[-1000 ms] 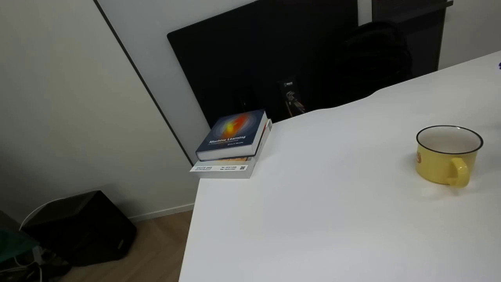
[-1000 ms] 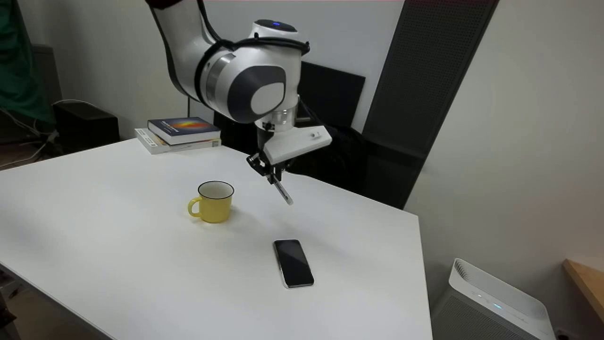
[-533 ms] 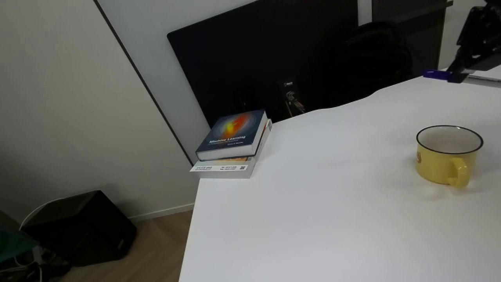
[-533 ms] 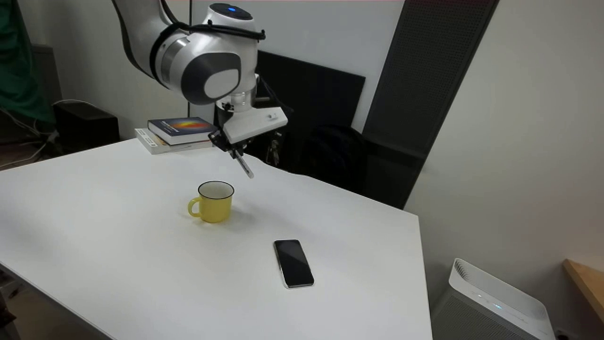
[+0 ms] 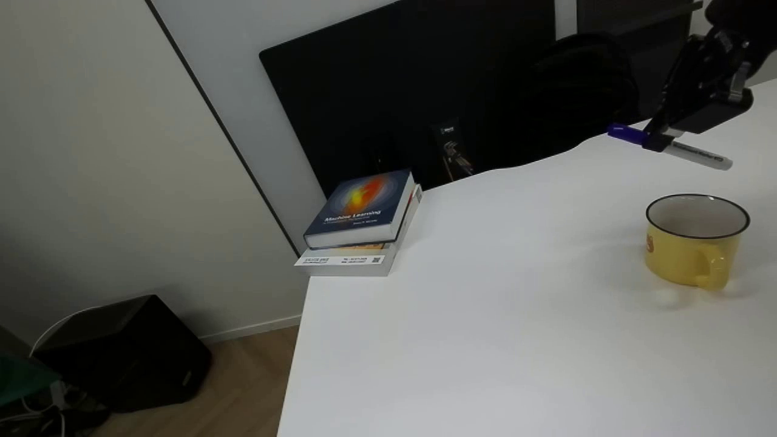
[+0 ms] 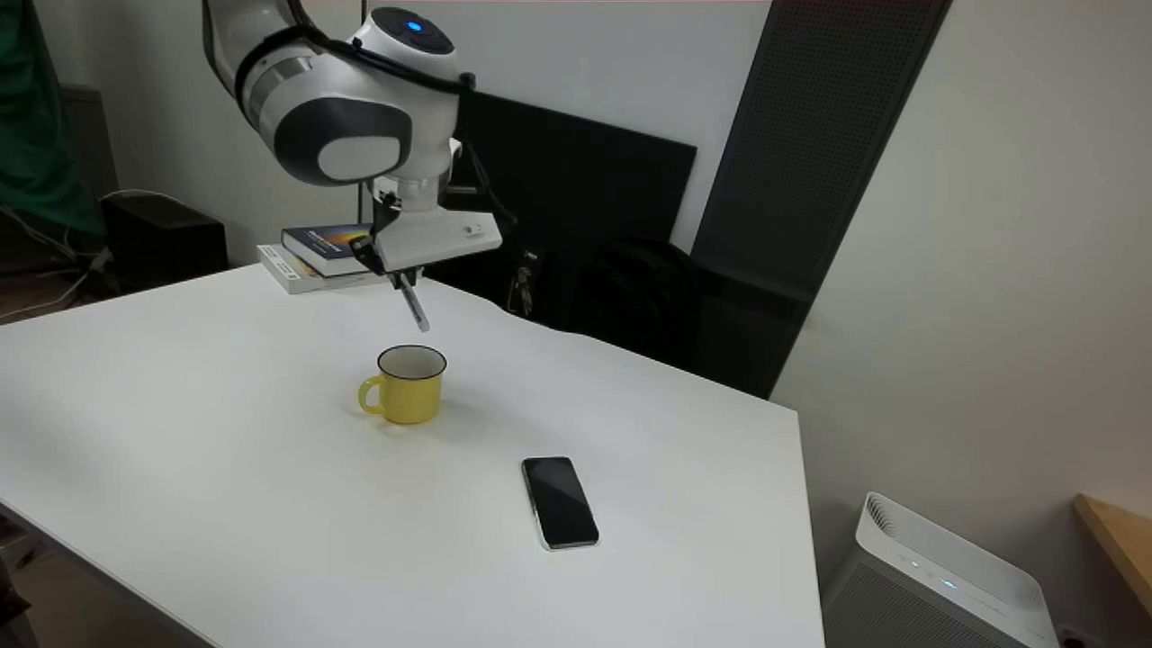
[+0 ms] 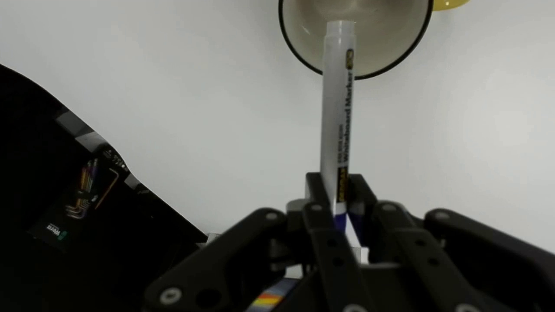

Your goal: Put the marker into the cup, put it back on the table then back into the cup again.

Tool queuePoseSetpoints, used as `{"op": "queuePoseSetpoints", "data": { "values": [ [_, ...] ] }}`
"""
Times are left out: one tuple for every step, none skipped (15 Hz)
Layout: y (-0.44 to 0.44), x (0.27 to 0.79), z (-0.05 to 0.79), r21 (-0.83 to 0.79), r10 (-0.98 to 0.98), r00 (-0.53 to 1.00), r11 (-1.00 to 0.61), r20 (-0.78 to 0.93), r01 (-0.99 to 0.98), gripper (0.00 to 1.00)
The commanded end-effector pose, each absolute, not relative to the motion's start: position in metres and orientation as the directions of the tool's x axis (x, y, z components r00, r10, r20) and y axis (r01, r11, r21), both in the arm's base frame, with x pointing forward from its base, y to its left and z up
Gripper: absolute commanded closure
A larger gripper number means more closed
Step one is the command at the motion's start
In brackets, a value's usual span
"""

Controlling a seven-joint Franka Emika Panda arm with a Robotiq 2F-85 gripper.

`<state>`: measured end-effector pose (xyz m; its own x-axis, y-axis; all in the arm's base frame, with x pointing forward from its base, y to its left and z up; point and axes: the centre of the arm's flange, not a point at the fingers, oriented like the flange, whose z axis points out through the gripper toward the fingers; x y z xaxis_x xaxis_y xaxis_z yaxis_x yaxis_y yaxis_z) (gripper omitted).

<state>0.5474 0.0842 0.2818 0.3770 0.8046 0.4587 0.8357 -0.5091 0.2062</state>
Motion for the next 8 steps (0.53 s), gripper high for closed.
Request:
{"op": "queuePoseSetpoints", "data": {
  "values": [
    [0.061, 0.547, 0.272, 0.177, 0.761, 0.399, -0.548, 0.511, 0.818, 0.95],
    [0.056, 0.547, 0.268, 0.168, 0.751, 0.410, -0.559, 0.517, 0.812, 0.95],
    [0.049, 0.547, 0.264, 0.156, 0.739, 0.424, -0.572, 0.524, 0.805, 0.95],
    [0.043, 0.545, 0.259, 0.145, 0.727, 0.434, -0.583, 0.532, 0.799, 0.95],
    [0.038, 0.544, 0.254, 0.133, 0.713, 0.447, -0.597, 0.539, 0.791, 0.95],
    [0.035, 0.543, 0.248, 0.114, 0.699, 0.464, -0.609, 0.544, 0.785, 0.95],
    [0.032, 0.542, 0.243, 0.105, 0.690, 0.474, -0.618, 0.547, 0.779, 0.95],
    [0.025, 0.538, 0.248, 0.092, 0.678, 0.484, -0.627, 0.553, 0.773, 0.95]
  ]
}}
